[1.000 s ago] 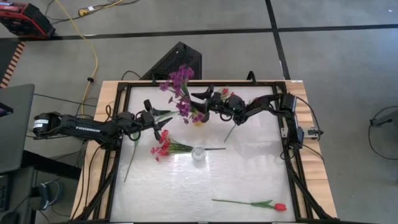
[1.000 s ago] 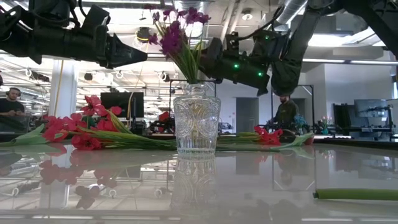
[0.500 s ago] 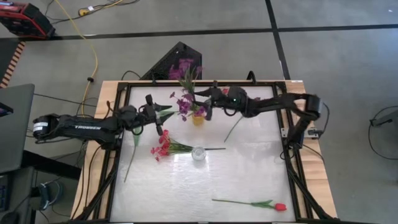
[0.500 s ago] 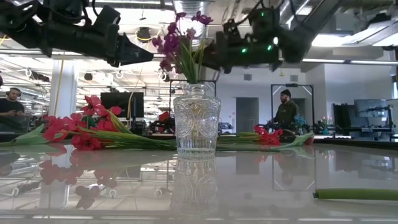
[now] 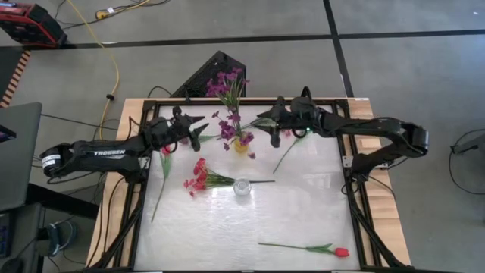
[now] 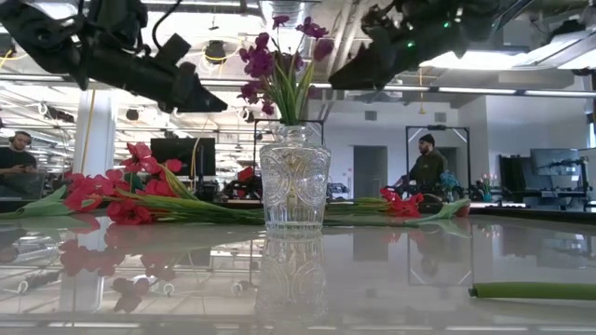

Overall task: Sort flowers into vase by color
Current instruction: Put the purple flowers into the top center yellow crystal vase

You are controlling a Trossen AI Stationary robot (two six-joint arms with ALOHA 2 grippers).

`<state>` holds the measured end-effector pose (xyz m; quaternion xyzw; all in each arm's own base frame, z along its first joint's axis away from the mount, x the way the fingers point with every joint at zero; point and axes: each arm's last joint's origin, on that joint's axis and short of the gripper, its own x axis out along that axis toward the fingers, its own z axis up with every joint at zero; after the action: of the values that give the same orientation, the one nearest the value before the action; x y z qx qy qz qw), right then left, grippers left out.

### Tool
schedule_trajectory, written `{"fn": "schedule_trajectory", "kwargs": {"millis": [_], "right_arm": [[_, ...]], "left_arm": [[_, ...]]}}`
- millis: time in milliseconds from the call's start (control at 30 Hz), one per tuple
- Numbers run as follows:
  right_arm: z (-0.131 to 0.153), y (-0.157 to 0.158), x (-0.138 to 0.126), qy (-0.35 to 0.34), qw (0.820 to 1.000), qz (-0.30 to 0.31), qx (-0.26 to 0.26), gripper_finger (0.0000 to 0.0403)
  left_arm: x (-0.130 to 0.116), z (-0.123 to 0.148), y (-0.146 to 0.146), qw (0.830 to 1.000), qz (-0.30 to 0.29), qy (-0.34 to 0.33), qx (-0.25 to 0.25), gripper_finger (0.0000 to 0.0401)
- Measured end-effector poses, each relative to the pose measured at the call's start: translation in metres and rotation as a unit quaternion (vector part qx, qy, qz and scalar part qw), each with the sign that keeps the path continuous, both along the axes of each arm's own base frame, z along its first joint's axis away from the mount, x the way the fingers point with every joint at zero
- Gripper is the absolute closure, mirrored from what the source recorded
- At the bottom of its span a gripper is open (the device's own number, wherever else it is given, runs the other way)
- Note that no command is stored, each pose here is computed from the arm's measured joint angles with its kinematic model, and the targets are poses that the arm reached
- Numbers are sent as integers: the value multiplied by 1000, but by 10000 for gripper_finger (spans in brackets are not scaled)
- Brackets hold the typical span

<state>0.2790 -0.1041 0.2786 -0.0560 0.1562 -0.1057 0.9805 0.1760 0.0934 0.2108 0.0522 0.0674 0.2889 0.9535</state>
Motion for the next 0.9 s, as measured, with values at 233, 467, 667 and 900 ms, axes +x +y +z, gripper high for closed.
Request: {"fn": "schedule_trajectory", "kwargs": {"millis": [233, 467, 667, 900], "right_arm": [[16, 4, -20, 12, 998, -54, -16, 182], [30, 14, -31, -8, 998, -49, -24, 182], [45, 27, -45, -30, 998, -35, -30, 182], [54, 35, -62, -31, 999, -29, -30, 182]], "left_arm": [[21, 2, 36, 998, 19, 6, -57, 262], [62, 3, 78, 994, 92, 35, -56, 262], [87, 17, 100, 997, 70, 23, -18, 262], [92, 35, 89, 994, -81, -56, 48, 262]]}}
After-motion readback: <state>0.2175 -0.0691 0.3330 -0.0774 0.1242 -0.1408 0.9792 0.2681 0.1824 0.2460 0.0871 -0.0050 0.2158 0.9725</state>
